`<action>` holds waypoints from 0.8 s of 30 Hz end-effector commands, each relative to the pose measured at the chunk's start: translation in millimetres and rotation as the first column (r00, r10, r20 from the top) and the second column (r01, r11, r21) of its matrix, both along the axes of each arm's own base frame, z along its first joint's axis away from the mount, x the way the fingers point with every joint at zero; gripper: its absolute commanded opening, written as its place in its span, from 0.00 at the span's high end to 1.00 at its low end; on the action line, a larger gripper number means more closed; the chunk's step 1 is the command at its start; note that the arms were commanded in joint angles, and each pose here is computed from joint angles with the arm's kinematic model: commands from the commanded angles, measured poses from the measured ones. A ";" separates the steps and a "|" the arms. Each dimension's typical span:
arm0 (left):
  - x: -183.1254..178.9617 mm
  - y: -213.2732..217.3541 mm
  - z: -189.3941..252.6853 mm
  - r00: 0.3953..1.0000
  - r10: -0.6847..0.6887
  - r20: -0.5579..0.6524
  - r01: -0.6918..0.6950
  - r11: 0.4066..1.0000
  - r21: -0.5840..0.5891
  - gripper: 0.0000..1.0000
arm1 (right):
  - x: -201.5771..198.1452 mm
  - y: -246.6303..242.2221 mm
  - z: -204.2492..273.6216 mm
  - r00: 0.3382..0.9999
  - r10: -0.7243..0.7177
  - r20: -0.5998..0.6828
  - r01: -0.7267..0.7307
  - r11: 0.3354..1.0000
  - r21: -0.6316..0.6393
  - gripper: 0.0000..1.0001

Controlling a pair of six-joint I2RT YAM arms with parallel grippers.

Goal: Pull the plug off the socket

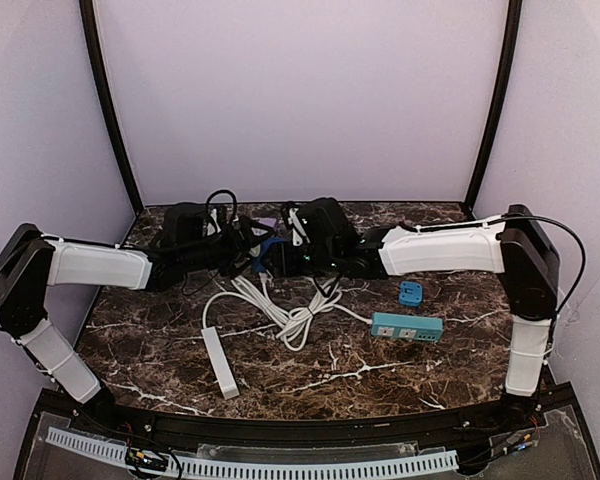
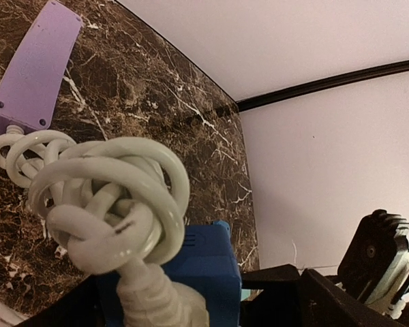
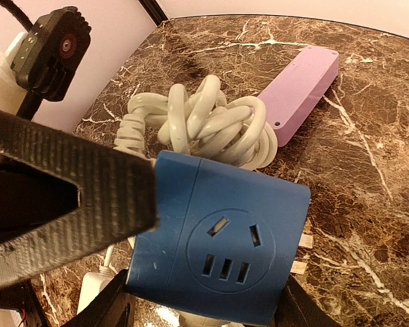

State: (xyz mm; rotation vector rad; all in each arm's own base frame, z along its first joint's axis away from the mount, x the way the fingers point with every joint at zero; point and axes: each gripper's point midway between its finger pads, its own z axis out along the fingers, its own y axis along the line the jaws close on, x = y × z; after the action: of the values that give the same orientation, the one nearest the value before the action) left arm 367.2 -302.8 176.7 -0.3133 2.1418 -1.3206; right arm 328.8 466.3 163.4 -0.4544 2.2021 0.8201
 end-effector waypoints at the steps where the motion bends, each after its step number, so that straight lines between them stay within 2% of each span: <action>1: -16.6 -0.7 34.9 0.993 -0.099 0.067 0.101 0.994 -0.031 0.01 | 22.4 -27.5 21.8 0.993 -0.088 0.082 0.086 0.996 0.025 0.86; 6: -31.4 14.1 18.0 0.991 -0.127 0.032 0.123 0.986 0.110 0.01 | 27.3 -48.2 18.3 0.993 -0.090 0.076 0.089 0.996 0.020 0.86; 11: -43.0 29.9 26.2 0.982 -0.169 0.087 0.145 0.962 0.233 0.01 | 24.8 -53.9 20.3 0.997 0.008 0.079 -0.009 1.000 0.014 0.86; 14: -50.8 33.1 39.2 0.934 -0.308 0.181 0.219 0.894 0.391 0.01 | 16.0 -54.4 24.8 0.994 0.094 0.063 -0.096 0.995 0.027 0.87; 15: -54.8 31.1 44.3 0.890 -0.392 0.235 0.255 0.853 0.455 0.01 | 11.2 -54.6 27.7 0.990 0.130 0.057 -0.133 0.990 0.040 0.87; 16: -57.8 30.9 49.9 0.868 -0.435 0.241 0.277 0.825 0.492 0.01 | 6.0 -54.9 31.0 0.985 0.165 0.051 -0.167 0.985 0.052 0.87; 19: -70.1 26.7 61.4 0.723 -0.613 0.318 0.328 0.710 0.623 0.01 | -12.6 -54.3 39.9 0.962 0.270 0.038 -0.272 0.959 0.074 0.87; 23: -82.3 23.9 67.5 0.554 -0.743 0.375 0.305 0.600 0.739 0.02 | -37.9 -54.2 49.6 0.922 0.386 0.001 -0.384 0.916 0.112 0.87; 24: -85.7 22.9 61.9 0.537 -0.758 0.370 0.298 0.581 0.758 0.03 | -43.5 -54.1 52.2 0.912 0.411 -0.007 -0.407 0.905 0.124 0.87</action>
State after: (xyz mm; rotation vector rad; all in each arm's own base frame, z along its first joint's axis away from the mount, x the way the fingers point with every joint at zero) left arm 309.8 -281.6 248.5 0.7489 2.0225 -0.8586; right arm 315.4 393.8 145.6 -0.6770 2.3216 0.9243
